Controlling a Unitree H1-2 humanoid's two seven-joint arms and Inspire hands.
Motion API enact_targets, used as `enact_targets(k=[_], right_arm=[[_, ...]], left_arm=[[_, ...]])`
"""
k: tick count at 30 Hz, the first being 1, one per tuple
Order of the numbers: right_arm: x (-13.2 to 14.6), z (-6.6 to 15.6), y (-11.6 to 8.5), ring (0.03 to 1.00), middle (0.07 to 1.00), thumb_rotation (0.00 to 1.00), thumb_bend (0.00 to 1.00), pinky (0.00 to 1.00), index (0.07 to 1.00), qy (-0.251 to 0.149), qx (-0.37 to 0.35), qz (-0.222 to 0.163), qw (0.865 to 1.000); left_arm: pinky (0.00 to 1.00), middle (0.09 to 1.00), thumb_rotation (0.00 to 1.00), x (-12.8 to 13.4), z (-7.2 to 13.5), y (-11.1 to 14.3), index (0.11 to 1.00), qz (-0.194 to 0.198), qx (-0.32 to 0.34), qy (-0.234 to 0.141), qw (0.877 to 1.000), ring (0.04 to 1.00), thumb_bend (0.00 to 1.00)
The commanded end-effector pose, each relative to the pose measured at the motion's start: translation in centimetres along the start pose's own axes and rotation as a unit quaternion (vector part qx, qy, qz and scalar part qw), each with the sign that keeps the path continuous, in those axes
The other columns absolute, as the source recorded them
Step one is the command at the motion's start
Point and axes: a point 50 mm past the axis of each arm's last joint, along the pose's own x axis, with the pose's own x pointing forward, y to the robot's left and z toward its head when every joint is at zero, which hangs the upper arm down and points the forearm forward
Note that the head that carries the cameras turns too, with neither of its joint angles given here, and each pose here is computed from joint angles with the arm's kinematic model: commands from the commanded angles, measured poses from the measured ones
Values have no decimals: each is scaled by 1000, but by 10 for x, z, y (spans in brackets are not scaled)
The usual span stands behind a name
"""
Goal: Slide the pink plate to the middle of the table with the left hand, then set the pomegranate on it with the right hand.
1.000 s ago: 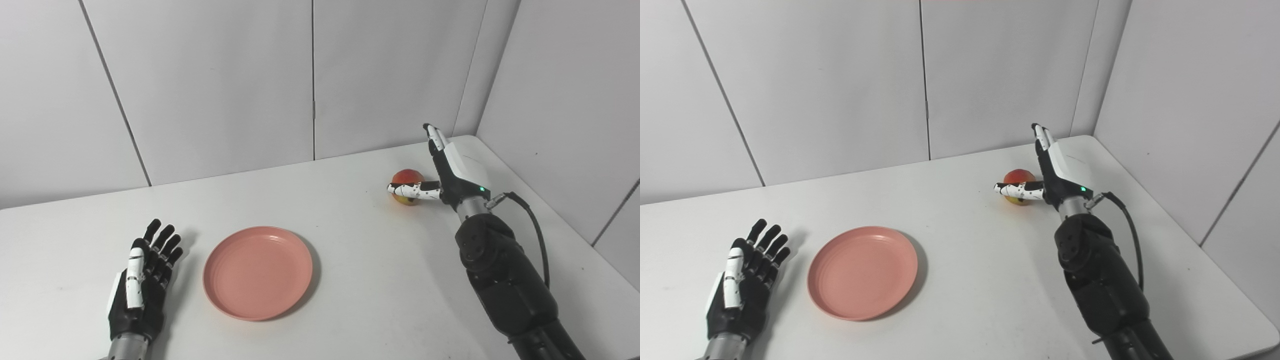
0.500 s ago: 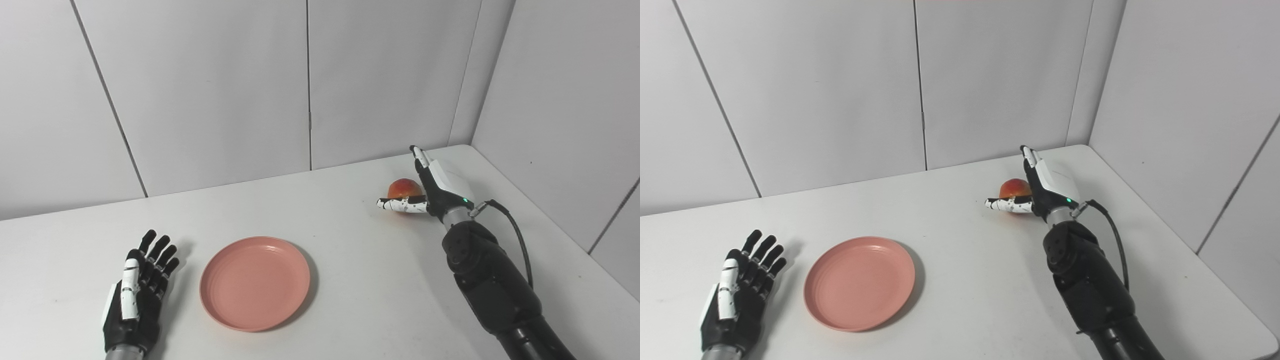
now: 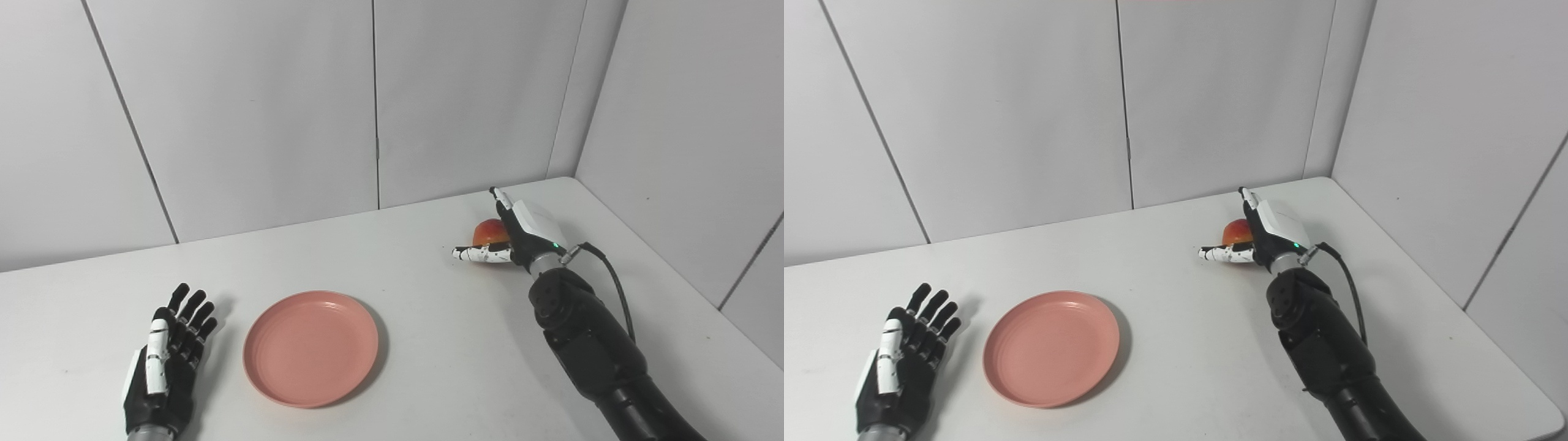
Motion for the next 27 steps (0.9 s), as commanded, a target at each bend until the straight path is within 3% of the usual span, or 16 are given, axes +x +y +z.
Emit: enact_targets(k=[1,10,27], right_arm=[[15,20,-27,917,958,528,1000,802,966,-10,3,-41,999],[23,19,-28,882,945,463,1000,761,941,14,16,-34,999],[36,12,-35,894,942,415,1000,780,926,34,12,-35,999]], left_arm=[[929,923,1000,-8,-14,8,922,14,-3,42,999,922,348],[923,917,1000,-8,-13,9,918,12,-1,40,999,916,349],[935,921,1000,-8,-12,10,918,10,-2,40,999,921,360]])
